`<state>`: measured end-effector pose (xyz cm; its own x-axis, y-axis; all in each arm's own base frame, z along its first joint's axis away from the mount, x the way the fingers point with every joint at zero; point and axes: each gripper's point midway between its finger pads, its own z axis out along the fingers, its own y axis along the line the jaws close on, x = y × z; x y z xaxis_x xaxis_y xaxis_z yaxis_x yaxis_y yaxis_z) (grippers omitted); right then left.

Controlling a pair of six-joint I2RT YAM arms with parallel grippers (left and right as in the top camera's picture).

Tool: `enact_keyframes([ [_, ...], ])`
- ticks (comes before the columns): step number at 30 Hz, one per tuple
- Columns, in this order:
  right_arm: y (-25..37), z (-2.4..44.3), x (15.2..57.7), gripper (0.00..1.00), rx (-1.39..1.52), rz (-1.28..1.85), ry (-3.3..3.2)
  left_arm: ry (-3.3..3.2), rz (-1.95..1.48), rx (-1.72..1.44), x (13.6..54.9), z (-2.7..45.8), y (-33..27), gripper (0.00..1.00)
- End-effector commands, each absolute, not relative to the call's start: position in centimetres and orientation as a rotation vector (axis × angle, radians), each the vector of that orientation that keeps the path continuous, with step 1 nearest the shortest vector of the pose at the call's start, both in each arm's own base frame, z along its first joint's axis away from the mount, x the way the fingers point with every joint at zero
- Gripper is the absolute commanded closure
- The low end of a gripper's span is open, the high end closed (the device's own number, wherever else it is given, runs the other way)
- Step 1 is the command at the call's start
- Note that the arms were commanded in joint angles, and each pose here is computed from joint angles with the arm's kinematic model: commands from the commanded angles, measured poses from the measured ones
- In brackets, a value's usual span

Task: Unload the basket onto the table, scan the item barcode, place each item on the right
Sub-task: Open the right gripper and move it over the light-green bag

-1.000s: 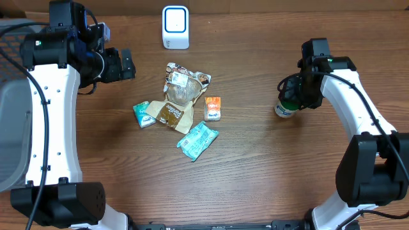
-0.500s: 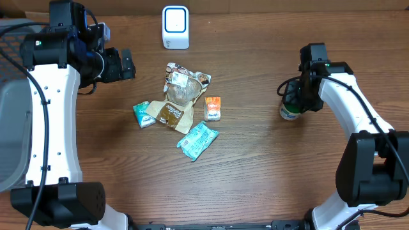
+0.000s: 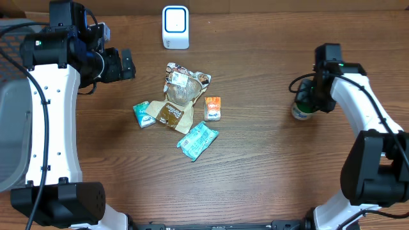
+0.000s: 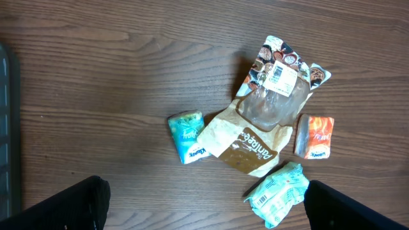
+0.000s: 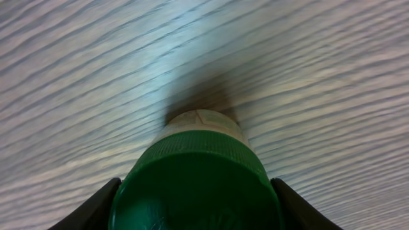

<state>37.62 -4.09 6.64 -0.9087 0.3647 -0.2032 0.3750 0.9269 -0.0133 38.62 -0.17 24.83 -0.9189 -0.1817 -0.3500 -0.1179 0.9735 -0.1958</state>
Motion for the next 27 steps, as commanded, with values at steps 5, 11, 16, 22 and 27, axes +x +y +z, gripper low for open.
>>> enact_keyframes([
  [5, -8.8, 6.7, 37.7, 0.88, 0.745, -0.112, 2.812, 2.715, -0.254, -0.188, 38.8, 25.9, -0.5, 0.00],
  [11, -10.6, 6.6, 37.1, 0.79, 0.856, -0.070, 2.792, 2.715, -0.254, -0.188, 38.8, 25.9, -0.6, 0.01],
  [16, -10.4, 6.6, 36.8, 0.70, 0.861, -0.045, 2.805, 2.715, -0.254, -0.188, 38.8, 25.9, -0.5, 0.00],
  [22, -10.0, 6.6, 36.7, 0.24, 0.851, -0.018, 2.818, 2.715, -0.254, -0.188, 38.8, 25.9, -0.6, 0.01],
  [27, -9.6, 9.6, 37.6, 0.00, 0.848, 0.032, 2.809, 2.715, -0.254, -0.188, 38.8, 25.9, -0.5, 0.01],
])
